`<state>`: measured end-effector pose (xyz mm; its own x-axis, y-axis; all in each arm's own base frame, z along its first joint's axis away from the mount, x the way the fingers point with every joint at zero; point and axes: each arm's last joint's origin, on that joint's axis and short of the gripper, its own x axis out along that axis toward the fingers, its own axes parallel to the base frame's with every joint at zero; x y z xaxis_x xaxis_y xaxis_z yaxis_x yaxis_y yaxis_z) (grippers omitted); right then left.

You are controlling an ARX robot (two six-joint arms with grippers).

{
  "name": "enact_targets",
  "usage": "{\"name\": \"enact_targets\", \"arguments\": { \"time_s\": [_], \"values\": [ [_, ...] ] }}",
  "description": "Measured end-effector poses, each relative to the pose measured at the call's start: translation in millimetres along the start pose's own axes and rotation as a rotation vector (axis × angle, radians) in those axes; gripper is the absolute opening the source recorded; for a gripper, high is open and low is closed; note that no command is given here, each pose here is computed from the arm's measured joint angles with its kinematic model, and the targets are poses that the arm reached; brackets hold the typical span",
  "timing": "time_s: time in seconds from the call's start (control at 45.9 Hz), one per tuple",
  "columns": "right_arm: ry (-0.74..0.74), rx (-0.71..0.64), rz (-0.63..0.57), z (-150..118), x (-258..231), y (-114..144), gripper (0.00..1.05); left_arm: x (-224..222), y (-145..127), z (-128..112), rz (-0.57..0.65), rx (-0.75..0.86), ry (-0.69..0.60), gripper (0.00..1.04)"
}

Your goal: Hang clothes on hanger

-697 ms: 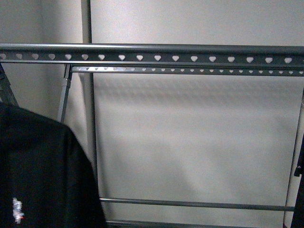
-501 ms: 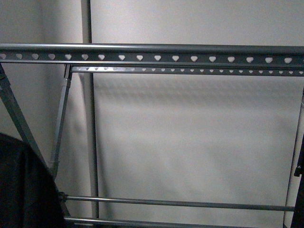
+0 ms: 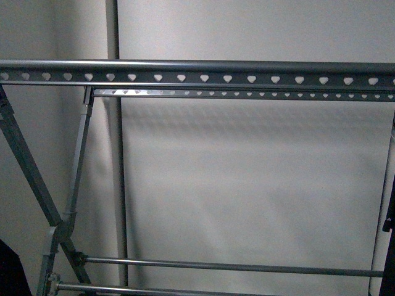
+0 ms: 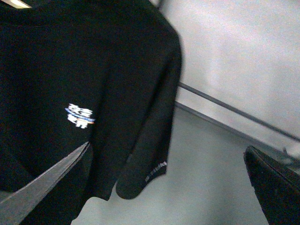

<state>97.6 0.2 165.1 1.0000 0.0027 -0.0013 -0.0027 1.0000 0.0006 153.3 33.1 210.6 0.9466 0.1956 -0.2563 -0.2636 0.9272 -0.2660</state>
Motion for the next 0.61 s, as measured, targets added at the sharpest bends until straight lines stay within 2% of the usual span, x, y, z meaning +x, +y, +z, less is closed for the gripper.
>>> {"name": "enact_targets", "arguments": {
  "time_s": [0.044,0.283,0.567,0.61],
  "values": [
    [0.0,0.0,0.0,0.0,0.0,0.0,0.97,17.5,-1.2,14.1,0.084,-0.076,-0.013,0.98],
    [0.0,0.0,0.001,0.0,0.0,0.0,0.97,76.9,-8.7,40.5,0.234,-0.282,-0.013,0.98],
    [0.0,0.0,0.001,0.0,0.0,0.0,0.97,138.4,-23.7,80.4,0.322,-0.334,-0.111,0.98],
    [0.0,0.0,0.001,0.0,0.0,0.0,0.97,148.6,-24.5,85.0,0.35,-0.33,-0.114,0.9]
  ]
}}
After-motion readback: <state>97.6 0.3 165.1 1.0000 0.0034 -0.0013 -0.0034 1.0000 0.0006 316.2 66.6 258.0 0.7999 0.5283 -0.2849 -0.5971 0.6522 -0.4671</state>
